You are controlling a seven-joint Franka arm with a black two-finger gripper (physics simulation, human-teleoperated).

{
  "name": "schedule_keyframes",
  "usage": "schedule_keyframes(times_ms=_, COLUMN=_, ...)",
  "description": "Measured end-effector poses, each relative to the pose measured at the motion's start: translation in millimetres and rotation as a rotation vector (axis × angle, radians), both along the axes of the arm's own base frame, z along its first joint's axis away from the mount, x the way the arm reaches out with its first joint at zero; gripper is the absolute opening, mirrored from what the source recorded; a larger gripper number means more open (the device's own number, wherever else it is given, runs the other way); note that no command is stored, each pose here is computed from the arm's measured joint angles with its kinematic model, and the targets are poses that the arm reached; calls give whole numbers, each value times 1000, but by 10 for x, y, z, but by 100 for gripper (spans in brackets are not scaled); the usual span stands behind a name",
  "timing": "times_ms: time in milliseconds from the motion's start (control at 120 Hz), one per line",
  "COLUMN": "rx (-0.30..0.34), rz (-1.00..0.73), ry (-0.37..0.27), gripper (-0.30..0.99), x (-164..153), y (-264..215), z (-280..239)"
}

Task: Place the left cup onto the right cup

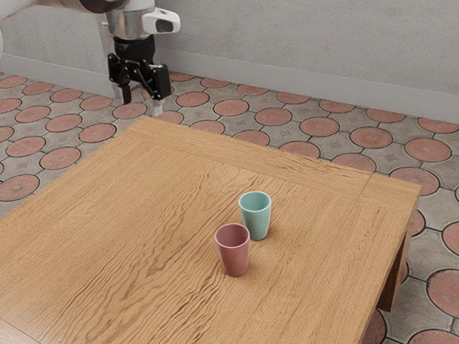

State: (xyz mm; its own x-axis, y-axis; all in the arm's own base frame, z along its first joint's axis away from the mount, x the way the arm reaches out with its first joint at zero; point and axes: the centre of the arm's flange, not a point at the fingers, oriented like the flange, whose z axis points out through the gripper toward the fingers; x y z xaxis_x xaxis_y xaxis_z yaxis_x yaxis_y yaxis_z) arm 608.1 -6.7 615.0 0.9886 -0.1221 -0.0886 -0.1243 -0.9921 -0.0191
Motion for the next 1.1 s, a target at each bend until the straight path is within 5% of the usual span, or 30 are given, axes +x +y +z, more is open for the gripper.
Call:
schedule_keyframes(times_ms=267, rx=-2, rz=18, ry=-14, gripper=69, x=37, y=11, z=16)
schedule_keyframes(times_ms=733, rx=-45, rz=66, ry=-34, gripper=69, x=647, y=357, z=-334)
schedule_keyframes(times_ms=1100, rx=-69, rz=46, ry=-19, gripper=69, x=1035, y=189, z=-835)
